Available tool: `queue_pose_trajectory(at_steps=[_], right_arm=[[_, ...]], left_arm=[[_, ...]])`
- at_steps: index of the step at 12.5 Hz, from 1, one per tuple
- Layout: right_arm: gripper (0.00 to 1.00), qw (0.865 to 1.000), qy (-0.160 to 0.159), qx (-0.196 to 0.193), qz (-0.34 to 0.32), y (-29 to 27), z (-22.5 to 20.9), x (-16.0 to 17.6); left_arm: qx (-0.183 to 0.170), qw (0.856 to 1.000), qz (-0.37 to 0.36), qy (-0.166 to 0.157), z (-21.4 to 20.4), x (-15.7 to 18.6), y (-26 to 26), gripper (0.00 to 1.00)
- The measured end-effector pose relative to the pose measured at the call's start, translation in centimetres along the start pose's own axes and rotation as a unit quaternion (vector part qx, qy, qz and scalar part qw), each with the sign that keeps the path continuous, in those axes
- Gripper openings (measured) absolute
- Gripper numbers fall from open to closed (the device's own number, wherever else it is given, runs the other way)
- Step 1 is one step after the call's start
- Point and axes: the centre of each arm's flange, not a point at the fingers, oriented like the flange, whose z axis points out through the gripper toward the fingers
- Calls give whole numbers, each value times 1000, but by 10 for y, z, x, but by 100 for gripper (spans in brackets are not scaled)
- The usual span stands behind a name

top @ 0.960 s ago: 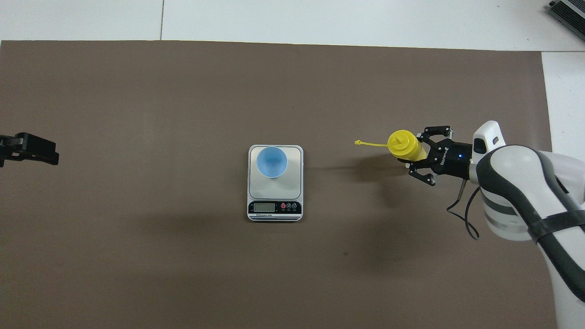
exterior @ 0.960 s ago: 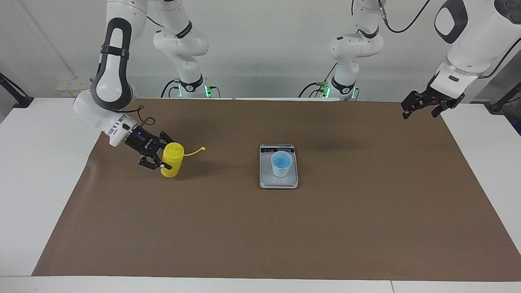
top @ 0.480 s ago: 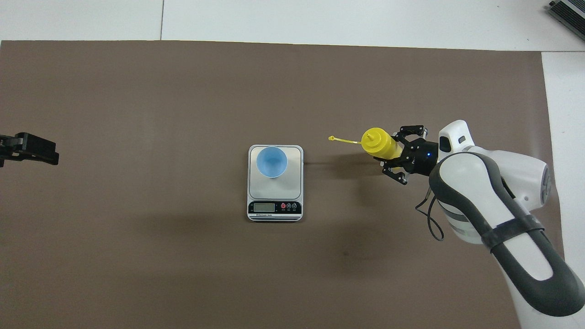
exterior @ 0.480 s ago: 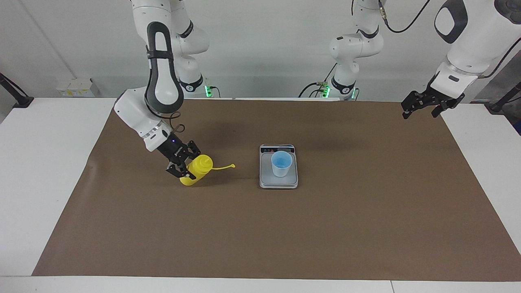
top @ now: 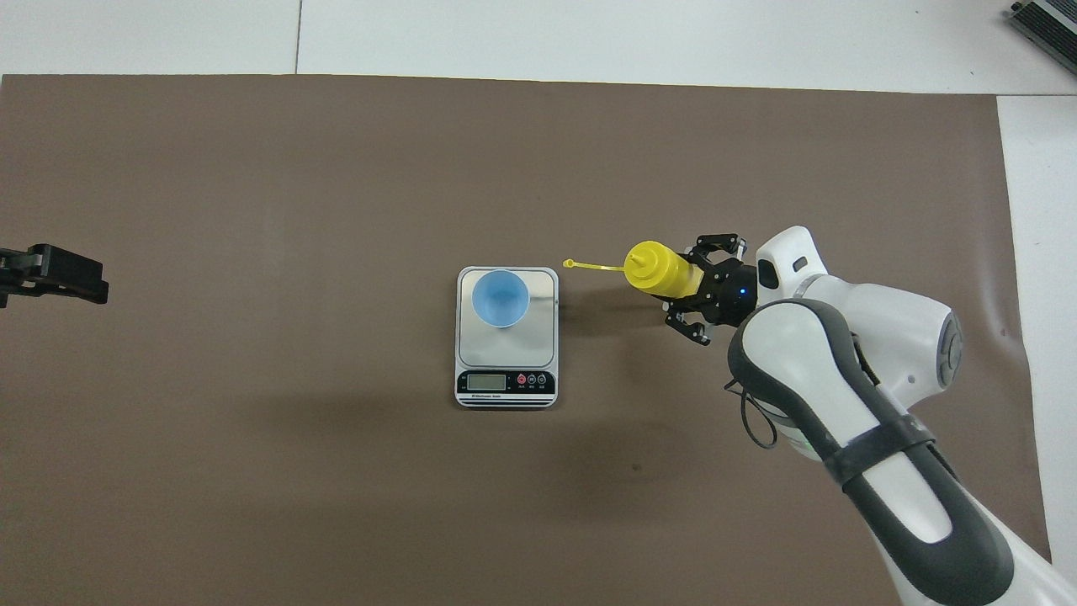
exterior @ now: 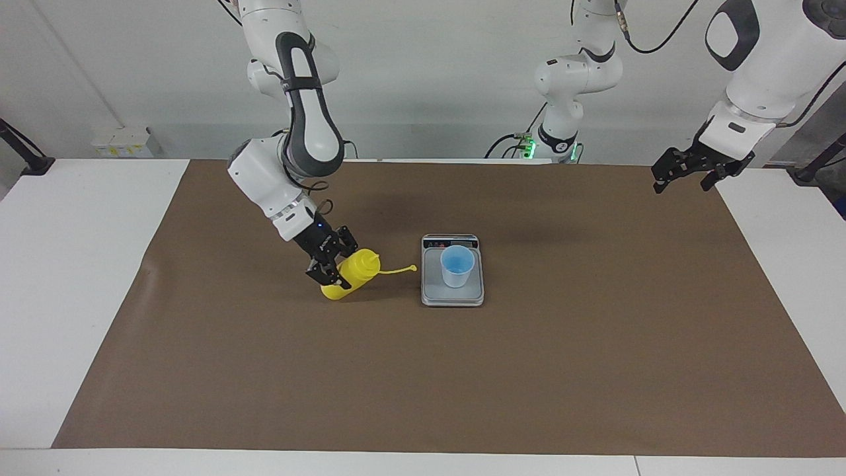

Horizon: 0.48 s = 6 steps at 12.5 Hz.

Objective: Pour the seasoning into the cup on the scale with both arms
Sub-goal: 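Lift the yellow bottle with the right gripper toward the blue cup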

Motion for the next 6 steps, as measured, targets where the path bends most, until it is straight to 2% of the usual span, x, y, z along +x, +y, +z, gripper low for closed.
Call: queue_pose_trajectory(at_steps=[3, 6], right_arm=[[56, 1000, -9, 4, -15, -10, 7, 15], [56, 999, -43, 8, -22, -13, 10, 26]], left_arm=[[0, 1000, 0, 0, 0, 0, 0, 100], [0, 1000, 0, 0, 0, 0, 0, 100]])
